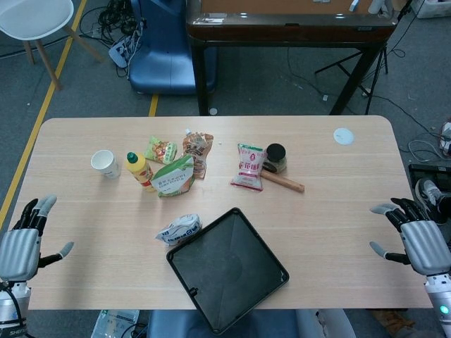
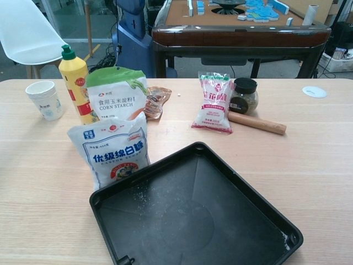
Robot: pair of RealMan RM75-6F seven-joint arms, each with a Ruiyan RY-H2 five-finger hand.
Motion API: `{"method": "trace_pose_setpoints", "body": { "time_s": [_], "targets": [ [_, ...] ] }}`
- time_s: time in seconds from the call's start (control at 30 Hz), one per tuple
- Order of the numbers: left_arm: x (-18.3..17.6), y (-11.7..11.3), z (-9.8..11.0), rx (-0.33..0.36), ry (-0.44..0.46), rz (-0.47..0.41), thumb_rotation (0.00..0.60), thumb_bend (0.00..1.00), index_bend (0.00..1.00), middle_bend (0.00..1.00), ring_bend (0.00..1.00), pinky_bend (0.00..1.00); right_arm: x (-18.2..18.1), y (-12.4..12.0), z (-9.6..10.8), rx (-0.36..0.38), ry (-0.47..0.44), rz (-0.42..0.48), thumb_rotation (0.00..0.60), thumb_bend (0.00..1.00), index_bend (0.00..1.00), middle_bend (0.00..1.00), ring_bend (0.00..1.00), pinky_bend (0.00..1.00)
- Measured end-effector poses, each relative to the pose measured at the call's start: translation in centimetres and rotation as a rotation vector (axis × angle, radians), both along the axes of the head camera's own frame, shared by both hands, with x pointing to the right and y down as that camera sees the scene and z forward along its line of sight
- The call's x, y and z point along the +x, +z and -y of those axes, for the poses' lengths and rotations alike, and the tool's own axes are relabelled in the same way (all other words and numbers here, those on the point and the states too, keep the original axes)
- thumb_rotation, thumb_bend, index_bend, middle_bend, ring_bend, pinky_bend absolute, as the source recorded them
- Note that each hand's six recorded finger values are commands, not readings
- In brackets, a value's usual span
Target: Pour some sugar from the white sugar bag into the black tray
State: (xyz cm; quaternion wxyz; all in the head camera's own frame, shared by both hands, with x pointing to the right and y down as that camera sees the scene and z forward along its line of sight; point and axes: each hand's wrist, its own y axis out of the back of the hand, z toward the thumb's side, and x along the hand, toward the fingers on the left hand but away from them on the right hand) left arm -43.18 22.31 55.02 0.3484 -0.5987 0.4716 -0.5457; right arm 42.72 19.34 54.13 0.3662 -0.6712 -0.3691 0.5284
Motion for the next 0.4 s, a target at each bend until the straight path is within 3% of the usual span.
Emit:
{"method": "trace_pose_setpoints", "body": {
  "time_s": [0.1,0.4],
  "targets": [
    [-0.8,0.2,-1.8,-0.007,-0.033,0.025,0.6,0.15,0.1,0.11,0.06,0.3,-0.3,0.1,0.0,0.004,-0.012,0.003,0.6,0.21,0.29,0.29,0.15,0.12],
    [-0.9,0.3,-3.7,-0.038,-0.032,0.074,0.6,0.15,0.1,0.11,0.06,0.29,-0.9,0.4,-0.2,0.004,-0.036,0.002,0.6,0.21,0.29,0.29,0.15,0.12]
  ]
}}
